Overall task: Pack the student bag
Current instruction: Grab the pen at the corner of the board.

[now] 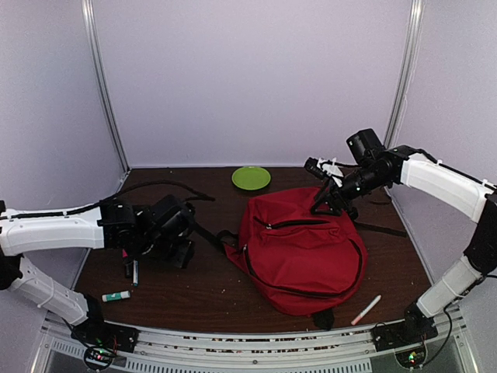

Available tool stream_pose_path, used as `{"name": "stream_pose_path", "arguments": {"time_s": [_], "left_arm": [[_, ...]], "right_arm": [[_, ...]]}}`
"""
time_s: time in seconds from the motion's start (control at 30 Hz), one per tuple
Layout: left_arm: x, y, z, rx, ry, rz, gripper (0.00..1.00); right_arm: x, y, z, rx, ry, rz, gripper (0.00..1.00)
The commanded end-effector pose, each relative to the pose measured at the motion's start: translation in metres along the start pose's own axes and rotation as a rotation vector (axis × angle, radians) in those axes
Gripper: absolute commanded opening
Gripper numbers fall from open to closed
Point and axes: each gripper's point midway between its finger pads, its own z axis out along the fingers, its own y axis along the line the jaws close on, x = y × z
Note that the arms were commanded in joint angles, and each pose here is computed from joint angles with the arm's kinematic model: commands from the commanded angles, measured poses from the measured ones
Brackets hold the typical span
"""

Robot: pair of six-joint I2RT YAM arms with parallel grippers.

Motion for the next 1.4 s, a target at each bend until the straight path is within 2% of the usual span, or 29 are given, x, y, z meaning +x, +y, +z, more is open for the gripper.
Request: {"name": "stream_pose_path", "arguments": {"time_s": [0.0, 0.13, 0.3, 0.43, 0.57, 0.73, 0.83, 1.23, 1.37], "left_arm": [[0.060, 0.072, -0.007, -0.216, 0.157, -0.276, 0.57], [0.092, 0.111, -0.009, -0.280, 0.194, -0.461, 0.52], [0.109, 0.144, -0.004, -0.287, 0.189, -0.653, 0.45], [0.111, 0.158, 0.010, -0.211, 0.234, -0.731, 0.49], [0.096, 0.178, 0.016, -0.230, 0.247, -0.715, 0.48], [0.081, 0.199, 0.025, -0.301, 0.271, -0.664, 0.42], [0.075, 0.203, 0.037, -0.280, 0.287, -0.670, 0.42], [0.098, 0.205, 0.071, -0.279, 0.387, -0.691, 0.43], [0.104, 0.209, 0.073, -0.304, 0.398, -0.702, 0.40]], "right_arm": [[-0.018, -0.013, -0.021, 0.129, -0.056, -0.026, 0.55], [-0.023, -0.006, -0.029, 0.122, -0.086, -0.029, 0.56], [-0.021, -0.002, -0.032, 0.124, -0.100, -0.039, 0.56], [-0.020, 0.000, -0.033, 0.116, -0.104, -0.039, 0.56], [-0.018, 0.001, -0.032, 0.108, -0.102, -0.036, 0.56], [-0.016, 0.002, -0.032, 0.103, -0.105, -0.038, 0.56], [-0.016, 0.000, -0.034, 0.116, -0.102, -0.048, 0.56], [-0.012, -0.002, -0.036, 0.105, -0.109, -0.036, 0.56], [-0.012, -0.001, -0.035, 0.093, -0.109, -0.034, 0.56]]}}
